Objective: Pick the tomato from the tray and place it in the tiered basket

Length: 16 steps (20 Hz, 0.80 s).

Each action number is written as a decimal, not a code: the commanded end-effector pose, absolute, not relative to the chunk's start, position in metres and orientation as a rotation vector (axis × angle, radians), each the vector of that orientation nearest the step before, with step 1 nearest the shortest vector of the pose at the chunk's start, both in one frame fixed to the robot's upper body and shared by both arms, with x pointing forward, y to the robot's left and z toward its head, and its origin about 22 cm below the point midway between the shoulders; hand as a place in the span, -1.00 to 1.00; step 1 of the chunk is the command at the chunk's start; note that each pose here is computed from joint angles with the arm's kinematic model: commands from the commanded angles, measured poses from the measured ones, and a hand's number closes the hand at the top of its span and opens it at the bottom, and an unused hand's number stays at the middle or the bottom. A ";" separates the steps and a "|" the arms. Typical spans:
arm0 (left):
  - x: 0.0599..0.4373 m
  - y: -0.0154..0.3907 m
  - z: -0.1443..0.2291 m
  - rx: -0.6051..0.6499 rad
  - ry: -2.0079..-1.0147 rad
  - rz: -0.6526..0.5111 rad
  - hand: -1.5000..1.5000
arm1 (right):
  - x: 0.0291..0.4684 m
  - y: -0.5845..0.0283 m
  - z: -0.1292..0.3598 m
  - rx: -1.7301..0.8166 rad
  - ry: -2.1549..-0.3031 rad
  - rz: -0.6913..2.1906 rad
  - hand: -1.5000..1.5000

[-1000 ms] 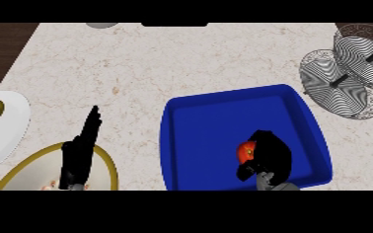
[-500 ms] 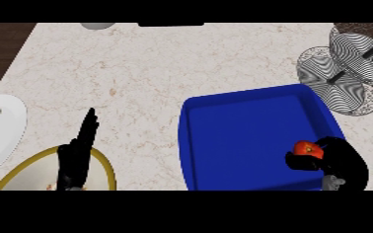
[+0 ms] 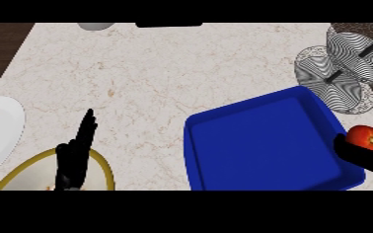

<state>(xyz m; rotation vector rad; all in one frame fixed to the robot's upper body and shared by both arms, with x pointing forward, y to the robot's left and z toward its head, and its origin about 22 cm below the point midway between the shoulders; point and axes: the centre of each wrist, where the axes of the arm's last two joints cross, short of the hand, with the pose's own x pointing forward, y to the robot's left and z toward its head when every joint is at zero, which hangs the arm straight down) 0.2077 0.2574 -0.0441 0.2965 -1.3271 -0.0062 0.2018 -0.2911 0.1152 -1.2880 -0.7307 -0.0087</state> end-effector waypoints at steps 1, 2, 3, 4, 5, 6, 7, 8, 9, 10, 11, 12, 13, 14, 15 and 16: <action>0.207 0.261 -0.051 0.275 -1.292 0.009 0.00 | 0.178 -0.284 0.169 -1.382 -0.824 -0.267 1.00; 0.206 0.267 -0.041 0.267 -1.296 -0.006 0.00 | 0.173 -0.276 0.184 -1.428 -0.828 -0.258 1.00; 0.216 0.247 -0.046 0.287 -1.300 0.013 0.00 | 0.157 -0.271 0.198 -1.488 -0.867 -0.209 1.00; 0.199 0.245 -0.056 0.260 -1.295 -0.005 0.00 | 0.160 -0.273 0.210 -1.530 -0.857 -0.223 1.00; 0.203 0.242 -0.050 0.262 -1.287 -0.005 0.00 | 0.145 -0.273 0.214 -1.557 -0.854 -0.189 1.00; 0.212 0.241 -0.051 0.284 -1.305 -0.029 0.00 | 0.148 -0.275 0.224 -1.596 -0.844 -0.174 1.00; 0.206 0.244 -0.059 0.262 -1.301 -0.013 0.00 | 0.153 -0.272 0.233 -1.623 -0.846 -0.149 1.00; 0.201 0.244 -0.055 0.256 -1.292 -0.020 0.00 | 0.139 -0.264 0.235 -1.619 -0.841 -0.146 1.00; 0.210 0.255 -0.049 0.266 -1.286 -0.019 0.00 | 0.151 -0.275 0.249 -1.621 -0.852 -0.148 1.00; 0.211 0.238 -0.060 0.274 -1.302 -0.026 0.00 | 0.159 -0.270 0.250 -1.624 -0.834 -0.162 1.00; 0.205 0.256 -0.052 0.253 -1.294 -0.011 0.00 | 0.167 -0.270 0.256 -1.621 -0.837 -0.164 1.00; 0.218 0.250 -0.053 0.256 -1.303 -0.024 0.00 | 0.169 -0.274 0.260 -1.639 -0.831 -0.152 1.00; 0.209 0.241 -0.055 0.258 -1.301 -0.022 0.00 | 0.180 -0.288 0.270 -1.638 -0.832 -0.173 1.00; 0.212 0.239 -0.056 0.251 -1.297 -0.033 0.00 | 0.188 -0.272 0.269 -1.640 -0.835 -0.188 1.00; 0.199 0.247 -0.045 0.257 -1.297 -0.028 0.00 | 0.195 -0.286 0.274 -1.627 -0.829 -0.192 1.00; 0.208 0.247 -0.050 0.255 -1.301 -0.034 0.00 | 0.194 -0.300 0.281 -1.605 -0.847 -0.182 1.00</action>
